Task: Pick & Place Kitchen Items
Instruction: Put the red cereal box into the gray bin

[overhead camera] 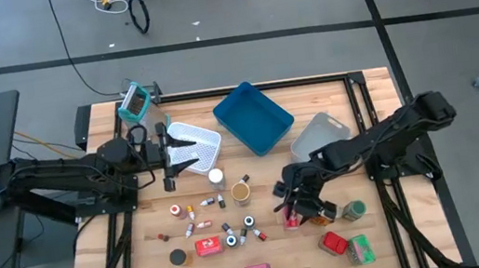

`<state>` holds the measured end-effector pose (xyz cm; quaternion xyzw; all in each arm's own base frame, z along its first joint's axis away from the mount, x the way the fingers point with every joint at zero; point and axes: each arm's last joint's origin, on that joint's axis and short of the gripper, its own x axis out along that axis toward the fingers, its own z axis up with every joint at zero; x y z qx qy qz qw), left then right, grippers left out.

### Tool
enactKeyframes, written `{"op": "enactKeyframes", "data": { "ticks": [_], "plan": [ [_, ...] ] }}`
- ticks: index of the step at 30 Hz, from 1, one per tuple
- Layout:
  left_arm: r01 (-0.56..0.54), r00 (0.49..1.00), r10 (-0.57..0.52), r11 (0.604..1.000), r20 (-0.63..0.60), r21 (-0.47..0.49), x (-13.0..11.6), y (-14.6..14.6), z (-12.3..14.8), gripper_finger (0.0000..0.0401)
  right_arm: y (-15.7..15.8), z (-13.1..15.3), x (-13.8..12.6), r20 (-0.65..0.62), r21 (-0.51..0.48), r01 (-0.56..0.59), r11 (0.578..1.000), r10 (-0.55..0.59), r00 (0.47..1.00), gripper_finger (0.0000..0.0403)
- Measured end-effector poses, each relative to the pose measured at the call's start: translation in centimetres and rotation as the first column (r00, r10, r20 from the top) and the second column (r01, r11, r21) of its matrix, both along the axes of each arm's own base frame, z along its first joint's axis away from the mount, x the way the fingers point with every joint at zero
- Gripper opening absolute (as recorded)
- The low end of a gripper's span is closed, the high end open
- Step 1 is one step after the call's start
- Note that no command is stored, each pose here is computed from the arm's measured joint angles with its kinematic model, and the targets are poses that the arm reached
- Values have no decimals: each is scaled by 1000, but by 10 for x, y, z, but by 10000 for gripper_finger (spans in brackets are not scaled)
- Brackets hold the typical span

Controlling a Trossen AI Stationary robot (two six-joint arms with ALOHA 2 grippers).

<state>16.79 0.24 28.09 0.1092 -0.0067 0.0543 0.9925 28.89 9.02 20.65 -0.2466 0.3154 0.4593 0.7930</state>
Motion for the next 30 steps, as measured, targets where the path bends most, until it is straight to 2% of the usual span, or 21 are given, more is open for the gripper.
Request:
{"op": "enactKeyframes", "data": {
  "ticks": [3,12,16,20,23,26,30],
  "plan": [
    [0,1000,0,1000,0,0,0,0,0,215,0,-1,1,26,-24,-10,1000,10,1000,144],
    [-7,1000,7,1000,-2,3,0,0,0,215,0,0,4,52,-7,-3,1000,4,999,11],
    [-8,1000,8,1000,-2,3,0,0,0,215,-1,4,4,69,1,35,999,-35,997,16],
    [-8,1000,8,1000,-3,3,0,0,0,215,-4,23,-1,134,-8,125,992,-123,983,7],
    [-8,1000,8,1000,-8,4,0,0,-1,215,-9,42,-13,182,-22,169,985,-162,970,7],
    [-8,1000,8,1000,-21,4,0,0,-2,215,-15,65,-30,221,14,236,972,-233,947,7],
    [-8,1000,8,1000,-24,4,0,0,-3,215,-26,90,-59,247,10,386,922,-377,893,4]
  ]
}}
